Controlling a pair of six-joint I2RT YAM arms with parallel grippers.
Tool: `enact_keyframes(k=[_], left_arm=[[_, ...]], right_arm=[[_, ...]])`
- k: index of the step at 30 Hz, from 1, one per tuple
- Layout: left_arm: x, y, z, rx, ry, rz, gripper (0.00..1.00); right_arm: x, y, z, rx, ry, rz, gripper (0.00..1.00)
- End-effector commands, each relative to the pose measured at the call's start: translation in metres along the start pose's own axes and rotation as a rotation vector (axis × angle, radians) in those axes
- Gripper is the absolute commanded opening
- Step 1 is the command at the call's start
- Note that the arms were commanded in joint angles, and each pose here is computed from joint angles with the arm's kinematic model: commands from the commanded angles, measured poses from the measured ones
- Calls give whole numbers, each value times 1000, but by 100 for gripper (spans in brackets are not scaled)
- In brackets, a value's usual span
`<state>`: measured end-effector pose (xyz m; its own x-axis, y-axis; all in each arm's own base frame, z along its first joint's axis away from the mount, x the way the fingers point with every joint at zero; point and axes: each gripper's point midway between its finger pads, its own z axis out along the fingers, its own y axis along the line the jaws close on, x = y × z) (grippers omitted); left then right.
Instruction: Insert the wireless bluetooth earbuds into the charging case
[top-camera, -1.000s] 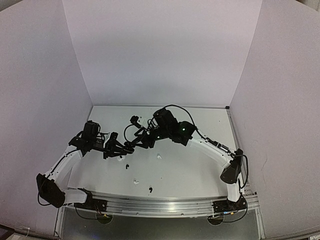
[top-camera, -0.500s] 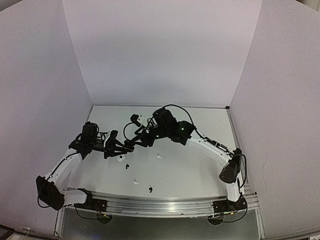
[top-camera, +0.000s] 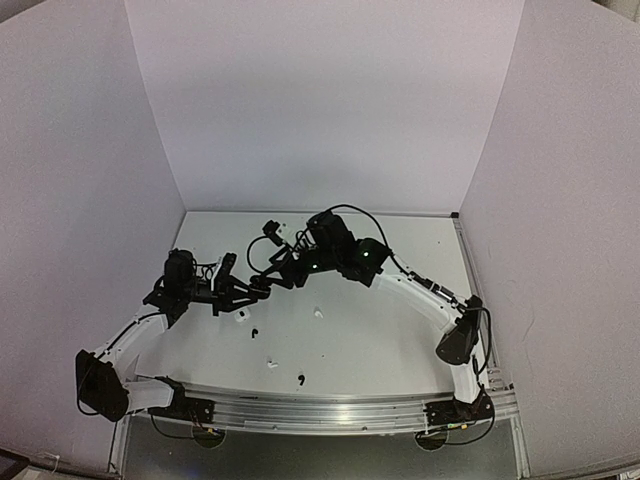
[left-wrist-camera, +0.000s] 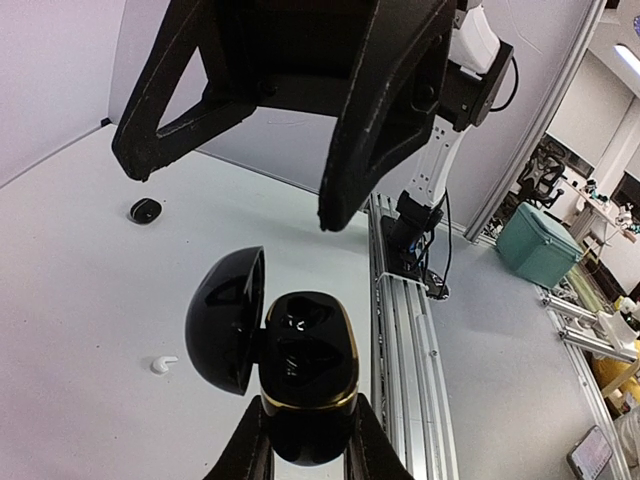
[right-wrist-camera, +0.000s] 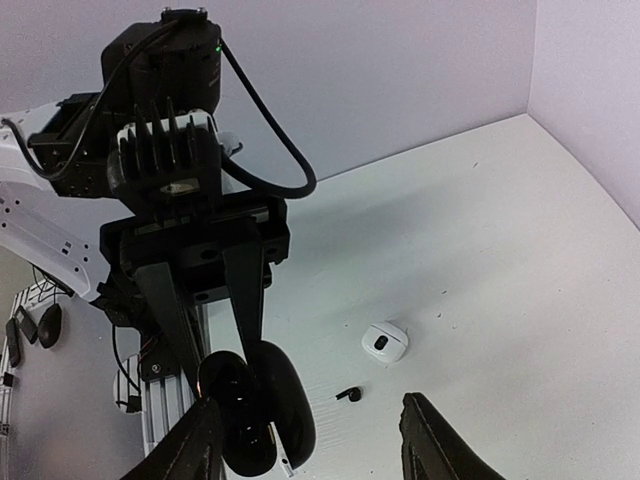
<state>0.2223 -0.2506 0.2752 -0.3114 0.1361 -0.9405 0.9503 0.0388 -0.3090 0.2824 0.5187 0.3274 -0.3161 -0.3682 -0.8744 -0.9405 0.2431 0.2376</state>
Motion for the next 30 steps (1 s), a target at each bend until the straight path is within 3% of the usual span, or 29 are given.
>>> enact_keyframes(k=[1,9,30], left_arm=[[-19,-4,-4,-8,-49,47,0],[-26,-8,-6,-9,-69,71,0],[-11,-21,-9,11,-20,435,0]], right_arm=[[-14,1,-7,-3,-37,16,56],[3,6,2,-63,4,46,57],[22,-17,28,-25,44,131,55]])
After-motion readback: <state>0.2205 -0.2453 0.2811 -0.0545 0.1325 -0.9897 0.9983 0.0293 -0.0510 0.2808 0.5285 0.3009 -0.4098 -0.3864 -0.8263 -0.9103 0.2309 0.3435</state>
